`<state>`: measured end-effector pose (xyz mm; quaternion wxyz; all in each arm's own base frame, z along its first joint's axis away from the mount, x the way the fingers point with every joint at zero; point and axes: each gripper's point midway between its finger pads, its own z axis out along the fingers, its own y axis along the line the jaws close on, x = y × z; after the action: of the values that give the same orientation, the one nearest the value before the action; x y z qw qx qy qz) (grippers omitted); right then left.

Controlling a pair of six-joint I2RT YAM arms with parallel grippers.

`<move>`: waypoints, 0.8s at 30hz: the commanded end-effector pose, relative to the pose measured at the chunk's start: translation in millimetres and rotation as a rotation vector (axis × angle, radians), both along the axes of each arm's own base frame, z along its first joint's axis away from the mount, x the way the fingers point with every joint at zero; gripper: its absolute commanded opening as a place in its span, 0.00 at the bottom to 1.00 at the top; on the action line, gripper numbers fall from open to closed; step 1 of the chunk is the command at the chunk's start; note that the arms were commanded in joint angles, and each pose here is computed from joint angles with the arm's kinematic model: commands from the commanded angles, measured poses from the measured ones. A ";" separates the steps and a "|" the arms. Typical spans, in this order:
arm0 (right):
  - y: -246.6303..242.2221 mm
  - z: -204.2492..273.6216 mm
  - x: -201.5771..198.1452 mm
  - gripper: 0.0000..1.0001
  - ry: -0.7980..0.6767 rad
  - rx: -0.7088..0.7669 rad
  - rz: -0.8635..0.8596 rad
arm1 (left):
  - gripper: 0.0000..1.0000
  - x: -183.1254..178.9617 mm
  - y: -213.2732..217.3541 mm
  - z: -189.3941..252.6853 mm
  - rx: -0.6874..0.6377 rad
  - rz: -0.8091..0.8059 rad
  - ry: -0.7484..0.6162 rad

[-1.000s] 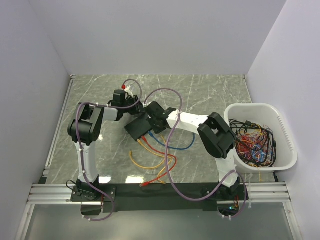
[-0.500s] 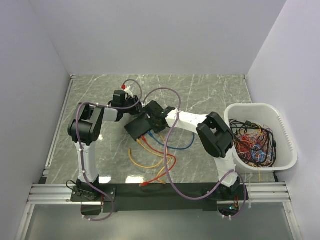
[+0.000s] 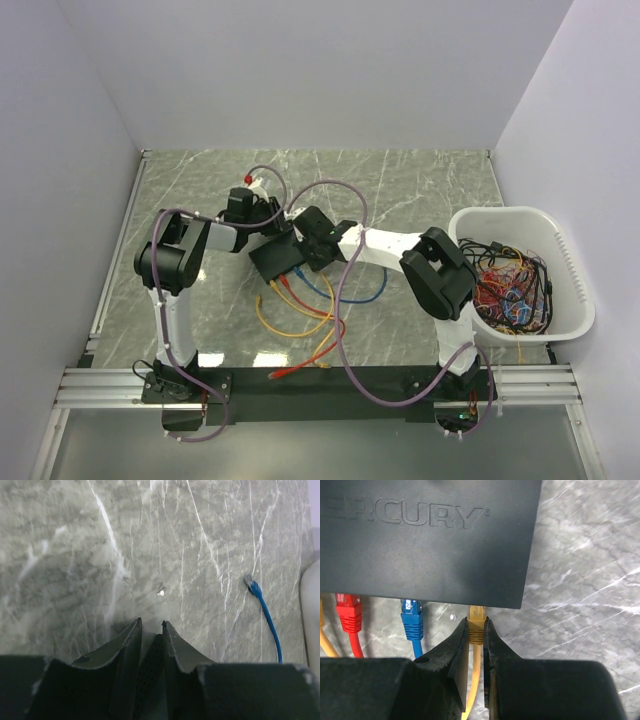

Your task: Insert the plug into the switch port

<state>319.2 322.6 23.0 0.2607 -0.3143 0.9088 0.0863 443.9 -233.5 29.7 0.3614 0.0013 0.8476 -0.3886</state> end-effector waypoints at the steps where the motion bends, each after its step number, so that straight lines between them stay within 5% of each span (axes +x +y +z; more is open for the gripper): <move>1: 33.0 64.2 32.1 0.00 -0.206 0.177 0.036 | 0.30 -52.0 -21.3 -22.7 0.032 -0.111 0.124; 24: 10.8 75.1 62.1 0.00 -0.291 0.160 0.058 | 0.27 -112.2 -3.5 -46.8 0.049 -0.081 0.259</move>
<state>316.7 310.9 22.6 0.2557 -0.3500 0.8966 0.0904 412.7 -217.5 34.2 0.3878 -0.0280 0.8480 -0.3601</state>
